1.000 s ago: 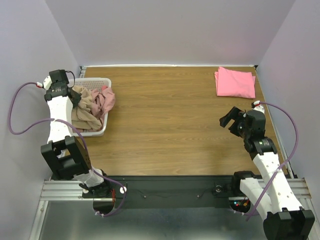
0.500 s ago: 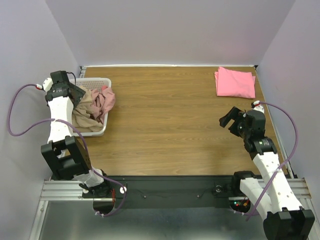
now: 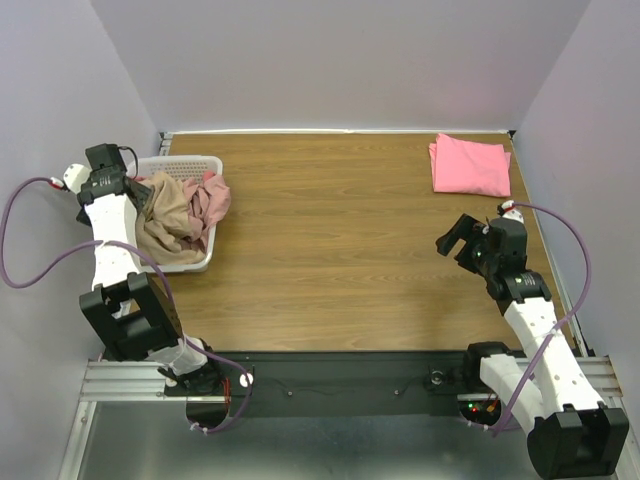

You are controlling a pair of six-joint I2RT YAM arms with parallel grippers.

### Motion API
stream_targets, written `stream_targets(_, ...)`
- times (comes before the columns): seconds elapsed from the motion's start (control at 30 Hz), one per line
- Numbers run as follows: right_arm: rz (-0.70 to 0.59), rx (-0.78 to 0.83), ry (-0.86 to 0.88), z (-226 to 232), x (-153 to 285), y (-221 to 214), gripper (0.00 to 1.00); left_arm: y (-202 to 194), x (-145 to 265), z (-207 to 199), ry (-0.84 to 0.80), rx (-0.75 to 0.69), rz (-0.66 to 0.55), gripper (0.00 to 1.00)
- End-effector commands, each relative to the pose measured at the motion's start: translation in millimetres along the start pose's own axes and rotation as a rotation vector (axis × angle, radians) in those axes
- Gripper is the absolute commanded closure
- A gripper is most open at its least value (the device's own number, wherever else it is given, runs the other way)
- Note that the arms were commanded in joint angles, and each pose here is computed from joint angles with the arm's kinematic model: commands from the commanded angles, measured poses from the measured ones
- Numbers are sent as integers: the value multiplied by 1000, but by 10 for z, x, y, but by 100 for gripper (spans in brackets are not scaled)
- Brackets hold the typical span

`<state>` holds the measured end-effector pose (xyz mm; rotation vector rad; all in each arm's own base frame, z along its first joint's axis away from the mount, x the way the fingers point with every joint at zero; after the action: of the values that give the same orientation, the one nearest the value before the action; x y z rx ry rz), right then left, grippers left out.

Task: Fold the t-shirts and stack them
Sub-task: Grab the tshirt from the pile

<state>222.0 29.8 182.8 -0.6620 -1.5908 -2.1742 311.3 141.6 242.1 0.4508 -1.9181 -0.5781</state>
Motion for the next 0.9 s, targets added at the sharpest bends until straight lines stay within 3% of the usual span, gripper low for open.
stream_targets(0.0, -91, 16, 31, 71, 42, 228, 0, 61, 2, -7, -31, 18, -15, 18)
stream_targets(0.07, -92, 14, 28, 68, 42, 229, 0, 8, -29, -19, -53, 7, 15, 26)
stream_targets(0.17, -89, 14, 26, 65, 35, 226, 0, -59, -66, 2, -64, -3, 37, 50)
stream_targets(0.2, -91, 14, 25, 65, 37, 232, 0, -70, -60, 3, -66, -6, 43, 72)
stream_targets(0.27, -94, 16, 27, 70, 46, 237, 0, -69, -4, -1, -86, -11, 57, 100)
stream_targets(0.47, -93, 18, 38, 82, 51, 238, 0, 268, 629, -139, -237, 27, -21, 100)
stream_targets(0.63, -100, 20, 48, 93, 71, 245, 0, 696, 1781, -470, -563, 38, -119, 100)
stream_targets(0.8, -116, 16, 54, 100, 104, 269, 0, 282, 2904, -922, -1024, -75, -20, 100)
stream_targets(0.87, -118, 16, 55, 101, 114, 271, 0, -193, 3364, -1043, -1249, -201, 139, 100)
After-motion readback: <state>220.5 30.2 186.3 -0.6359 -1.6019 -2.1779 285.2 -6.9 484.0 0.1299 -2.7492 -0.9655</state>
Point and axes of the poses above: each gripper's point midway between its finger pads, its own x axis back along the fingers, its own z axis along the line the jaws close on, y = z × x, the point moved 6 cm from there along x, back along the fingers, and after that the axes turned 13 degrees about x, right-handed, at the moved point
